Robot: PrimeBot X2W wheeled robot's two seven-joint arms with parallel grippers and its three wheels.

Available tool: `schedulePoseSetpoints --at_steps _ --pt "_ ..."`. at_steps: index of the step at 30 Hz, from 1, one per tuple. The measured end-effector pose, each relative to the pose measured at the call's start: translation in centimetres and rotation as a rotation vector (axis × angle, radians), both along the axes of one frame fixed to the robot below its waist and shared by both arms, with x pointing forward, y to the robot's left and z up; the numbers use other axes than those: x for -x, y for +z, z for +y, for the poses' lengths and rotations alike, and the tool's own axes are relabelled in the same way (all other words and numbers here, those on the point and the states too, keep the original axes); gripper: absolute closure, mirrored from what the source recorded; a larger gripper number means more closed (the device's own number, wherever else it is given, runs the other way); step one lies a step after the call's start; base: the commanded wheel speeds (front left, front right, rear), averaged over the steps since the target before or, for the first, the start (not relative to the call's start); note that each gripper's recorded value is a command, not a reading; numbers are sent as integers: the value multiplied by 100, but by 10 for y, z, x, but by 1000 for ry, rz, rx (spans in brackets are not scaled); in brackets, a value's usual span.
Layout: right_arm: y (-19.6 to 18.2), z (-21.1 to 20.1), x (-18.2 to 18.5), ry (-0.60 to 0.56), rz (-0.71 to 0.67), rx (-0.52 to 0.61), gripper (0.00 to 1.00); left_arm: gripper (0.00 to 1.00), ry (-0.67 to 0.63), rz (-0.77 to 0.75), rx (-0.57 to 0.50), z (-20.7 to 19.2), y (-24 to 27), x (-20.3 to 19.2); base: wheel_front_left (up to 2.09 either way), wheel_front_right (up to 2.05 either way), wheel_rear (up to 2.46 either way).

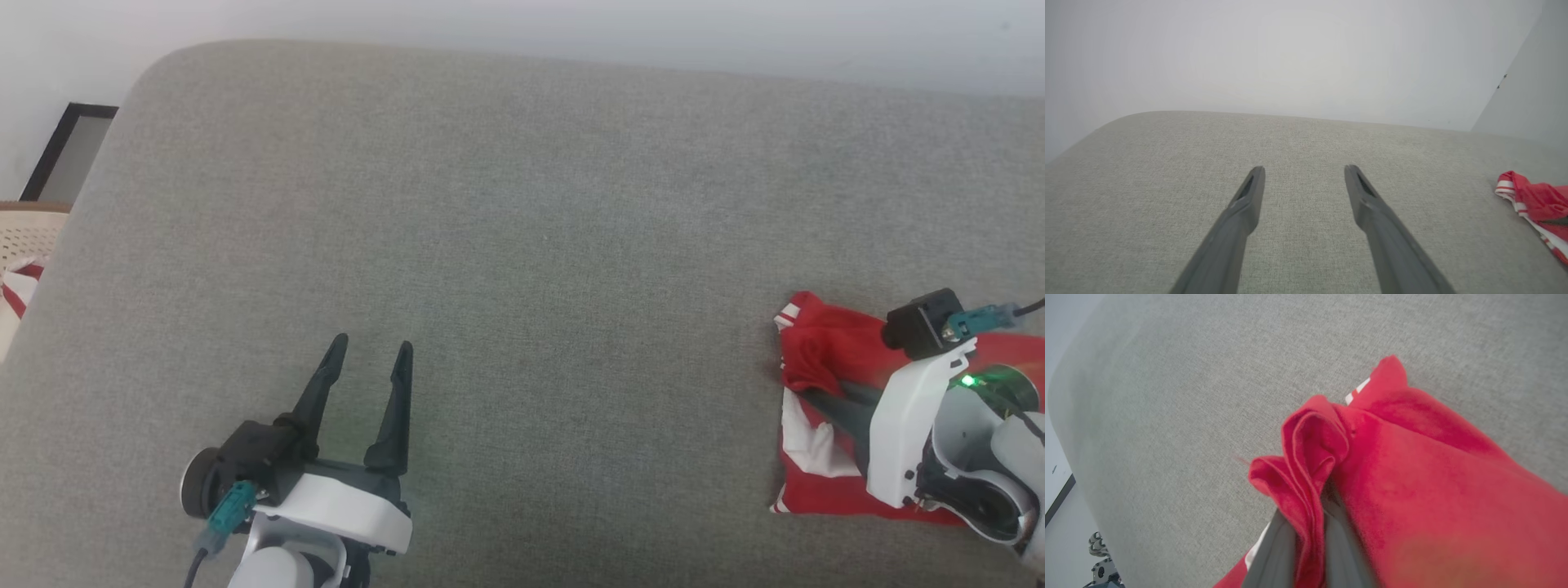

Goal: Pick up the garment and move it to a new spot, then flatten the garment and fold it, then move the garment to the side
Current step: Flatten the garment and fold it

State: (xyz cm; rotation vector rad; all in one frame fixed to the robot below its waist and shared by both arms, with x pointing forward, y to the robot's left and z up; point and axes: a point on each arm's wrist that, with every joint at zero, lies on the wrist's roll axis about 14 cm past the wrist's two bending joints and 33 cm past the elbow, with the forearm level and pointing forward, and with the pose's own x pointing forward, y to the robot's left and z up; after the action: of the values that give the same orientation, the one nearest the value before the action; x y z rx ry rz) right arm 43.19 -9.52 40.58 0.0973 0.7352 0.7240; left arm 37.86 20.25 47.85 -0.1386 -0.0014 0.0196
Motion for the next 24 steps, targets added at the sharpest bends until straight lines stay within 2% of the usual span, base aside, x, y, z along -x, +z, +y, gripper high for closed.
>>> schedulePoseSetpoints --at_steps 2,3,9,12,13,19,24 --pt "2 -1 -1 -15 -11 -7 40 0 2 -1 2 0 0 0 0 0 0" --pt "4 -1 -1 -24 -19 -16 1 0 2 -1 3 0 0 1 0 0 0" --pt "24 -20 -5 -119 -86 -65 0 0 -22 9 10 -7 -4 0 0 0 0" --pt "36 -41 -10 -205 -147 -92 0 0 -48 3 8 -13 -2 -3 0 0 0" --pt "44 -59 -14 -267 -193 -95 0 0 -67 4 11 -19 -3 -5 0 0 0" --pt "48 -107 -8 -446 -273 -106 0 0 -112 8 29 -33 -4 -11 0 0 0" --pt "58 -130 -2 -515 -356 -95 0 0 -132 7 41 -38 -4 -13 0 0 0"
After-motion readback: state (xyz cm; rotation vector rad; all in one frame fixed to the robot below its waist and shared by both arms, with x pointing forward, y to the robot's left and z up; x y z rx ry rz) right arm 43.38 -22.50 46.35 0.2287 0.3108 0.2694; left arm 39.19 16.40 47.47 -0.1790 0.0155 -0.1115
